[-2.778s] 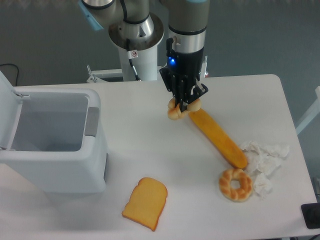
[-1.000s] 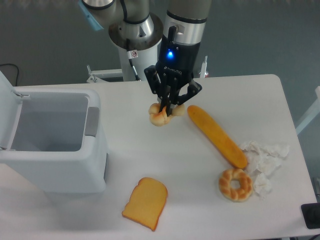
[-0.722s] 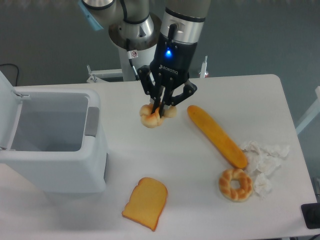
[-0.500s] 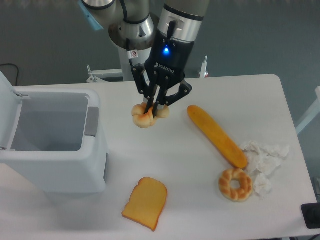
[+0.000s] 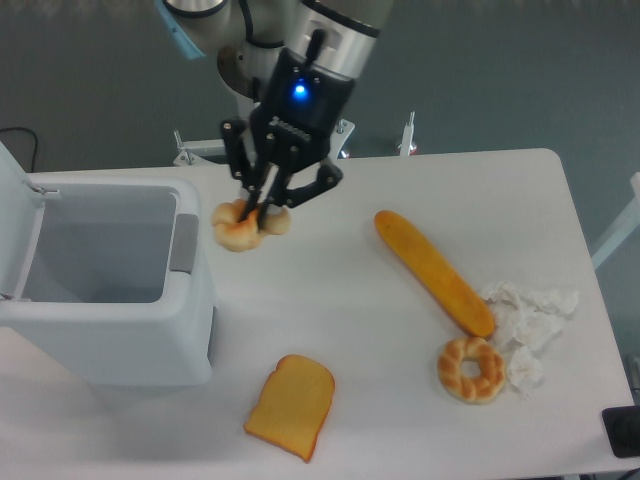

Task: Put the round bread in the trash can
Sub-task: 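Carry the round bun over the open white trash bin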

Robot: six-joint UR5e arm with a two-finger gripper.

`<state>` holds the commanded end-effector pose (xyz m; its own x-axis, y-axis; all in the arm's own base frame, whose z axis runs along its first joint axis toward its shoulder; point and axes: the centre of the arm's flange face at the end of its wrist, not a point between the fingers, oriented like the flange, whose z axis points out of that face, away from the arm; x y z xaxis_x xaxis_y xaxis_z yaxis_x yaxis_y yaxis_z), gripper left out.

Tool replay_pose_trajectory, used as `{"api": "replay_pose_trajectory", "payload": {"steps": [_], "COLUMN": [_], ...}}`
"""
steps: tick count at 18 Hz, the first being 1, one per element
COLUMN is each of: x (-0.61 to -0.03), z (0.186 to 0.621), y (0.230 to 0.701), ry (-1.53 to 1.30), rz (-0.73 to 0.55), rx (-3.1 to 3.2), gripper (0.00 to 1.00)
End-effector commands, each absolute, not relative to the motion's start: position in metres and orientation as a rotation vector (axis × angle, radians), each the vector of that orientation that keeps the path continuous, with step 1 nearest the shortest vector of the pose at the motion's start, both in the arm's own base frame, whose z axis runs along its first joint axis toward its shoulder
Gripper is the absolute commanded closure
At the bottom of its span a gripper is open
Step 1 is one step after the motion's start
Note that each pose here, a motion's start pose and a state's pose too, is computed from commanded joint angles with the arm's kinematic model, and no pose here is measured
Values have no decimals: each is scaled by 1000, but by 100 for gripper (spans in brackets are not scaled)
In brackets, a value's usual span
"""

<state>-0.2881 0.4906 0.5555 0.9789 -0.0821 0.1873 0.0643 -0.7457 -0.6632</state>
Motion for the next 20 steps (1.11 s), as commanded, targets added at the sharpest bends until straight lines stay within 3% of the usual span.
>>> {"api": "replay_pose_trajectory", "payload": {"steps": [20], "x": [-213], "z": [535], "y": [537], "ry": [152], "rz": [-411], "rx": [-2411], "gripper": [88]}}
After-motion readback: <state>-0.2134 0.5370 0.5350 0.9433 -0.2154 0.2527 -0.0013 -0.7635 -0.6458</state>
